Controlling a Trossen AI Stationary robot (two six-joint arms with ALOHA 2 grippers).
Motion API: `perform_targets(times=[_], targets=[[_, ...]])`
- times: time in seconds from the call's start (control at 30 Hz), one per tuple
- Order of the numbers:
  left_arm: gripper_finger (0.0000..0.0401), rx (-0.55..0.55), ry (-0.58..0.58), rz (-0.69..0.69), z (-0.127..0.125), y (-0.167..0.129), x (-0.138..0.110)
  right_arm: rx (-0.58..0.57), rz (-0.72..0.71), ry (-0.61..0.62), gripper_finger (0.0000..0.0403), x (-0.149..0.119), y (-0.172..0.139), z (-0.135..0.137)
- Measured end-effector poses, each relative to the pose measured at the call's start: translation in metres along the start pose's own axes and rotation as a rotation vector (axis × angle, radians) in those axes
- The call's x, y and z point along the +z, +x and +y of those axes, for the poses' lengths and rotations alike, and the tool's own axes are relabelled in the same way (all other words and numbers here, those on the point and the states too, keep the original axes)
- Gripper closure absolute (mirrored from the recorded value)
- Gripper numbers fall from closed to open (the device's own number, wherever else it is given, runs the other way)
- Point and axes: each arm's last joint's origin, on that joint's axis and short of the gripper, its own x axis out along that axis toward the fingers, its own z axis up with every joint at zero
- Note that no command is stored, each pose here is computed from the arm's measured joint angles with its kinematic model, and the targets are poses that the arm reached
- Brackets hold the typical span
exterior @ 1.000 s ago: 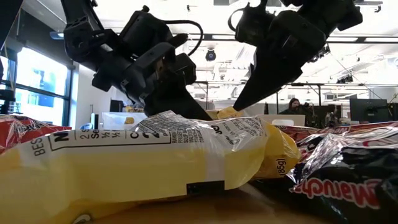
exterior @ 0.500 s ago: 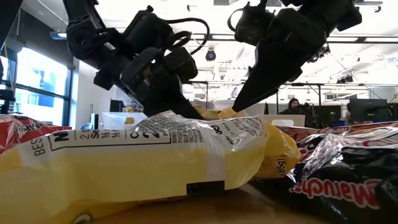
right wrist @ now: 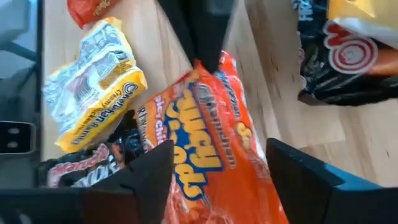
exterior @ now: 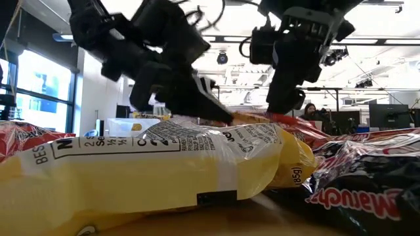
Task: Sort Maruchan noodles
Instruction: Put the orange noodle pack into the gray bin
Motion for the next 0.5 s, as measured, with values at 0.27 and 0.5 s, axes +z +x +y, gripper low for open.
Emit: perform_targets(times=[0.27,0.5], targets=[[0.04,0.096,0.134,-0.016,0.003,-0.013,0.017,0.126,0.064,0.081,0.0105,0.008,-0.008,-0.023],[0.0401,0.106,0.135,-0.015,0.004,-0.015,0.019,0.216,0.081,0.003,0.0115,0.007,-0.006,-0.02]])
